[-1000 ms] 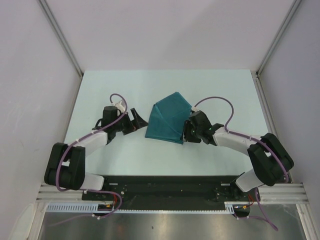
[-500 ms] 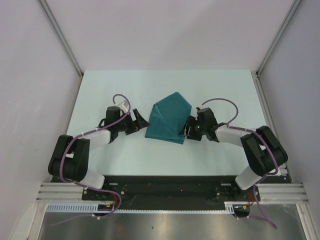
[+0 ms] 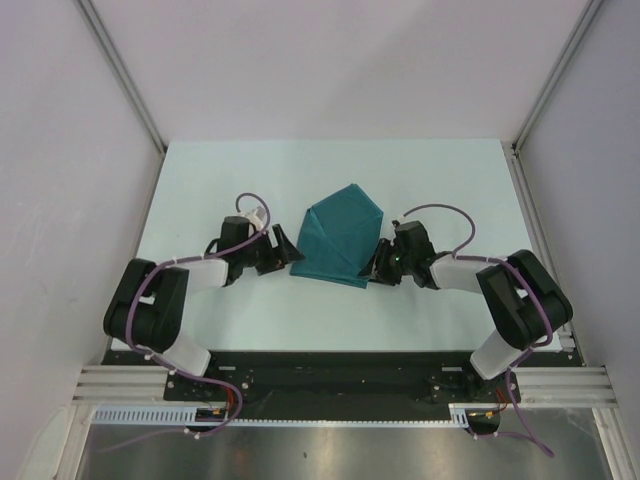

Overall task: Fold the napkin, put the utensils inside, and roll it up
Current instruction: Fold the napkin

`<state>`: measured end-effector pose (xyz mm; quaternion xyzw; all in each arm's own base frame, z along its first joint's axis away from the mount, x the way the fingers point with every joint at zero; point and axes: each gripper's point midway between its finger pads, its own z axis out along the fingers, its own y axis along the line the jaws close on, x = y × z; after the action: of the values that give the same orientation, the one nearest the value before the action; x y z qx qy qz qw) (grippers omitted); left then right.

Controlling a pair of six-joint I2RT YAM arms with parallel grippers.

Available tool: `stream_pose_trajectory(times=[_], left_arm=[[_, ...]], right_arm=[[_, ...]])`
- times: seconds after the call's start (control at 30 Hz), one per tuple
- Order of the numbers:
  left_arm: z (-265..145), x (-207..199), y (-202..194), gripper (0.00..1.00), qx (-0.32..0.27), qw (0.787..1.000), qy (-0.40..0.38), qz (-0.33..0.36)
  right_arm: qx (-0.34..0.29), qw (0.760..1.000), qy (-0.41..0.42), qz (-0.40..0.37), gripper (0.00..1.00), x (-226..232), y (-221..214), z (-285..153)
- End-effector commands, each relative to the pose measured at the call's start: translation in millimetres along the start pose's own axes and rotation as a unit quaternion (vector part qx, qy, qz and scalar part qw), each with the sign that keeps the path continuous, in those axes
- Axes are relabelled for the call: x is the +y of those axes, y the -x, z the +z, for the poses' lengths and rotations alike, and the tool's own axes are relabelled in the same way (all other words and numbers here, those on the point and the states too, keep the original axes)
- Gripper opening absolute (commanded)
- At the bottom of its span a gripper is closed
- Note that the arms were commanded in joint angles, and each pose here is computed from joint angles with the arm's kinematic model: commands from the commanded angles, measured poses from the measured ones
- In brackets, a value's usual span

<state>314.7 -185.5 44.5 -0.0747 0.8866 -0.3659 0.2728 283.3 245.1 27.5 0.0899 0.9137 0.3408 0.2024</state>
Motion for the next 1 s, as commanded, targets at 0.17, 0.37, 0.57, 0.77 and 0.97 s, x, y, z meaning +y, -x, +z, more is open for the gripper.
stream_pose_trajectory(times=[0.17, 0.37, 0.57, 0.77, 0.97], left_arm=[[13.0, 2.5, -13.9, 0.72, 0.017, 1.0, -0.004, 0.011], [17.7, 11.1, -26.0, 0.63, 0.031, 0.999, 0.014, 0.012], [14.5, 21.9, -47.0, 0.61, 0.048, 0.998, 0.038, 0.014], [13.3, 28.1, -53.0, 0.6, 0.046, 0.997, 0.056, 0.018], [7.6, 33.5, -46.4, 0.58, 0.022, 0.995, 0.091, 0.034]], right_arm=[[0.018, 1.0, -0.023, 0.003, 0.24, -12.7, -16.2, 2.0], [0.019, 0.999, -0.029, 0.003, 0.23, -14.8, -17.8, 1.4], [0.015, 0.999, -0.03, 0.001, 0.23, -14.3, -16.3, 0.6], [0.015, 0.999, -0.03, -0.001, 0.23, -13.3, -16.2, 0.1], [0.013, 0.999, -0.031, -0.002, 0.23, -12.9, -15.9, -1.4]])
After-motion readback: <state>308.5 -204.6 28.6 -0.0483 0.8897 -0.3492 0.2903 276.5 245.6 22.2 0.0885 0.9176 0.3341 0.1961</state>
